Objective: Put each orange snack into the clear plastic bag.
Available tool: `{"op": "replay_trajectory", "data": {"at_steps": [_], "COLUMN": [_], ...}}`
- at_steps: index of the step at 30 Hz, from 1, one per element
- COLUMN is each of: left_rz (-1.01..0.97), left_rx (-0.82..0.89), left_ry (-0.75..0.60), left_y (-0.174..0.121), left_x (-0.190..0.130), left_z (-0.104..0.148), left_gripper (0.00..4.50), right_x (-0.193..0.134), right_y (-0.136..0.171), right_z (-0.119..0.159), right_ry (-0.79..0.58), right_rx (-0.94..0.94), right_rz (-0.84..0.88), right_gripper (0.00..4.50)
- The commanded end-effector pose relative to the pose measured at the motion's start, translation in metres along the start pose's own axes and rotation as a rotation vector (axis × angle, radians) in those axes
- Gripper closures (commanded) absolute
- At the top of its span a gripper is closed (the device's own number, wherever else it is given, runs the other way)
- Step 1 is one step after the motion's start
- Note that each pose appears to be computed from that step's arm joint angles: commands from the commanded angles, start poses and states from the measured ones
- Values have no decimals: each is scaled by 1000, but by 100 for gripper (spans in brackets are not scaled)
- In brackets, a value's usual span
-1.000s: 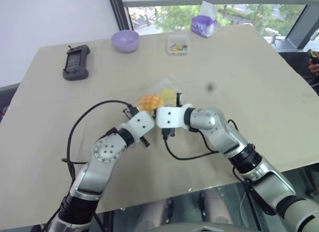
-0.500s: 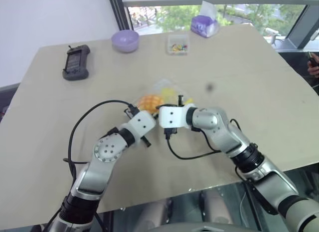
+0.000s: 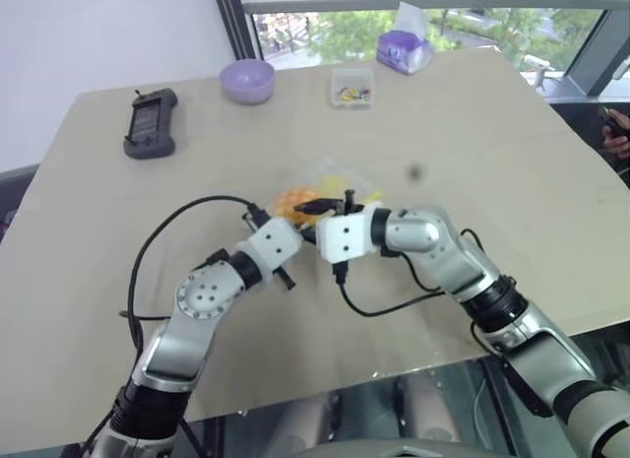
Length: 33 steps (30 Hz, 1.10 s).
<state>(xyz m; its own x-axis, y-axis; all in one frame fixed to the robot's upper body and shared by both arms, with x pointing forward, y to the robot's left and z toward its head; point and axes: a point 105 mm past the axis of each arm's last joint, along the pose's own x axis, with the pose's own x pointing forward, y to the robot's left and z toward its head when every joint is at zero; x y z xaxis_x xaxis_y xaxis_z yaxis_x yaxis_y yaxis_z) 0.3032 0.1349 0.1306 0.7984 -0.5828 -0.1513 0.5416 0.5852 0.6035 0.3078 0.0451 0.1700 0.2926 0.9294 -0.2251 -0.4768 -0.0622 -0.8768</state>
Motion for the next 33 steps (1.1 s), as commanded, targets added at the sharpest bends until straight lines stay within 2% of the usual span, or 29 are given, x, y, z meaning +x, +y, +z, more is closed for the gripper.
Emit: {"op": "replay_trajectory", "data": {"at_steps": [1,18,25,33], "left_rz": [9,21,-5,-25], "left_rx": [50,177,194,242], "left_ry": [-57,-143,-141,-121], "left_y": [5,15,9,13], "left_x": [-1,-14,-17,-22], "left_z": [13,15,11,3], "left_gripper": [450,450,450,450], "right_x": [-1,-11,-11,-14], "right_y": [-6,15,-8,-14], "right_z": [3,-4,-2,1], "right_ry": [-17,-53,-66,-91], "right_rx": [-40,15,27,46], "right_rz": [6,221,152,130], "right_gripper": [241,241,241,241]}}
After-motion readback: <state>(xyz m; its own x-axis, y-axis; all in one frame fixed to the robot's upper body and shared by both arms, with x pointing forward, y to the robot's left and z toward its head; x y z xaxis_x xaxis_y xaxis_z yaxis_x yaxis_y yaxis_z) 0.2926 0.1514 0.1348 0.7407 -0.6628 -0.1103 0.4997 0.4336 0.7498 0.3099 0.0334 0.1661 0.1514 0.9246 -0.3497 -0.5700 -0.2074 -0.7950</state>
